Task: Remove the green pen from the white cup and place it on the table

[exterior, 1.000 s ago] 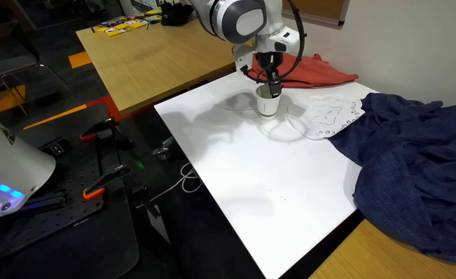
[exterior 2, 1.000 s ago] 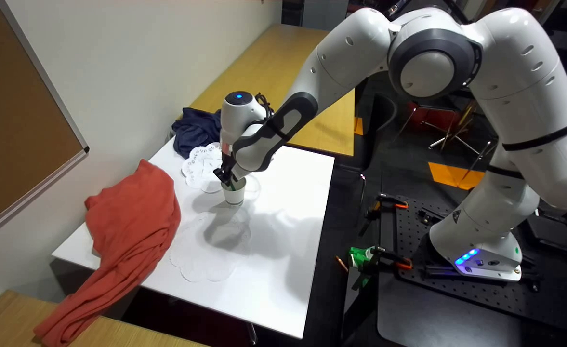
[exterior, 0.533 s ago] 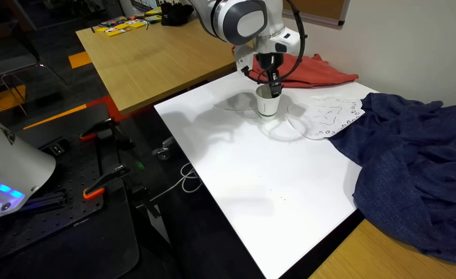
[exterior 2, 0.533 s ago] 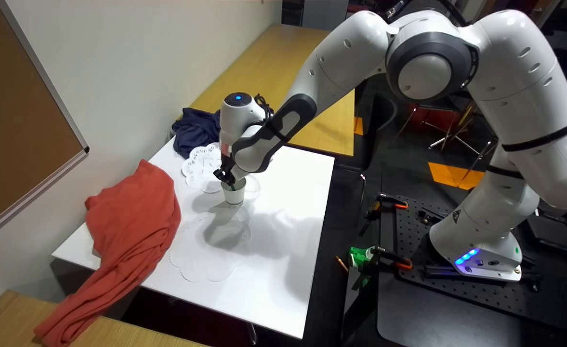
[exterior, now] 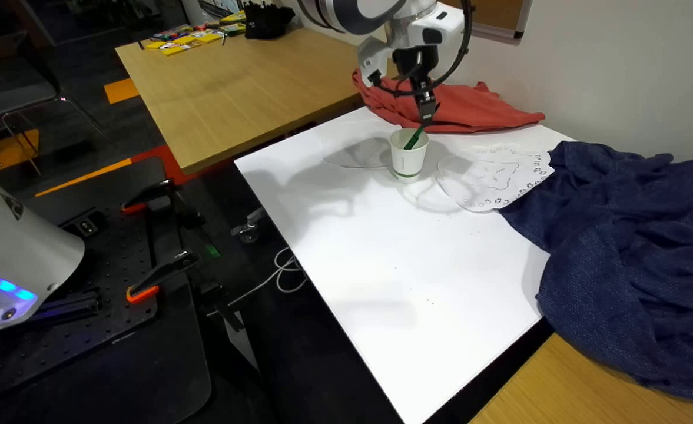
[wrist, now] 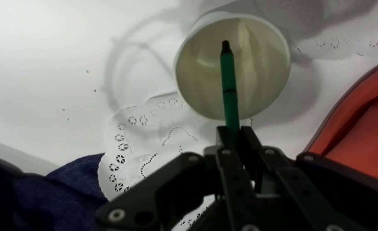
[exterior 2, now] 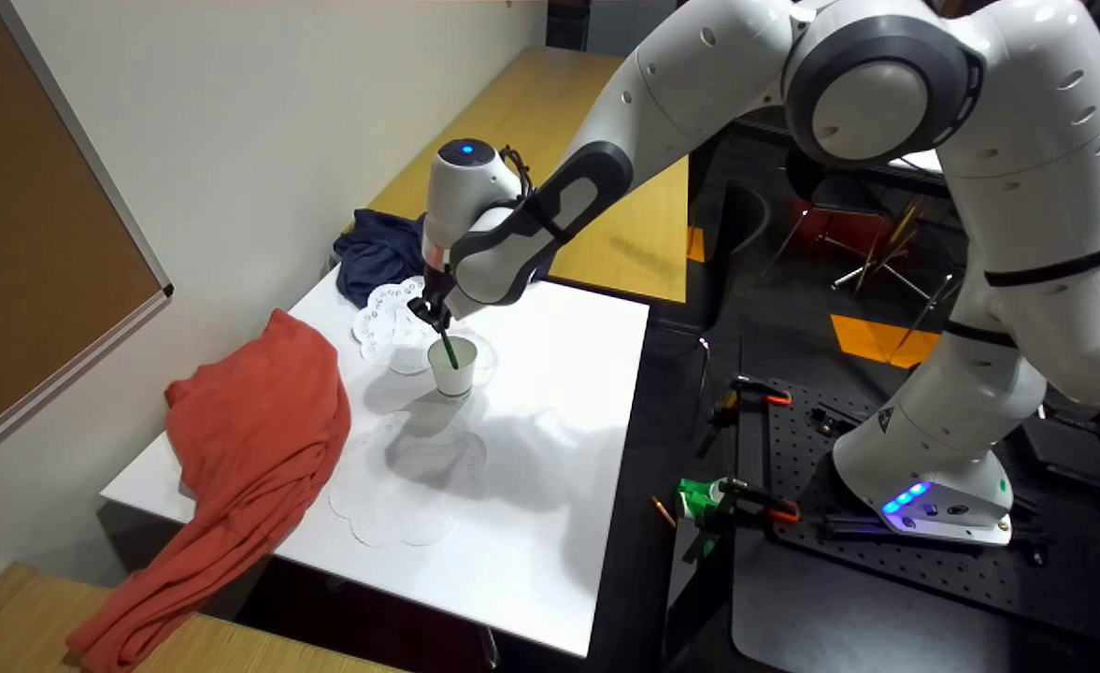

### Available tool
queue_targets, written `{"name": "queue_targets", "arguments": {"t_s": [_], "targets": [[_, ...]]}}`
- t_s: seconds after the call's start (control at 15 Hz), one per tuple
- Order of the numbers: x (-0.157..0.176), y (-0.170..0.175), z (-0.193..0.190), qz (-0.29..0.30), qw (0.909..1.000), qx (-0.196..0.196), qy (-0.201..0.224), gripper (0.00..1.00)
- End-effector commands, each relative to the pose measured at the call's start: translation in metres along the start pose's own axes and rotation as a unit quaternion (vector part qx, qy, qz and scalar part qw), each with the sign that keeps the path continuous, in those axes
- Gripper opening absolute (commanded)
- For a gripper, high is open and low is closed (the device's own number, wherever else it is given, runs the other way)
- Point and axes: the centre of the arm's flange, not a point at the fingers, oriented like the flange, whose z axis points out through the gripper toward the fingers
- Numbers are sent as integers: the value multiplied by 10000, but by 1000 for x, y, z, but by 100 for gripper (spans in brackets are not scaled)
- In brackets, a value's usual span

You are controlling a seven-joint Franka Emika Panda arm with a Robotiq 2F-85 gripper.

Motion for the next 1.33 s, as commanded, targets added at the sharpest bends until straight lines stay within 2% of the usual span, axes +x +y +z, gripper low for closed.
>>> {"name": "queue_targets", "arguments": {"t_s": [0.0,0.33,0.6,0.87,1.27], "targets": [[-14,12,-67,87,9999,4,114,3],[-29,18,-133,-75,9999,129,-34,3],[-50,18,-158,-295,9986,157,-414,3],[-74,15,-157,-581,9946,125,-851,3],[-105,-5,-114,-1185,9854,81,-1219,3]]}}
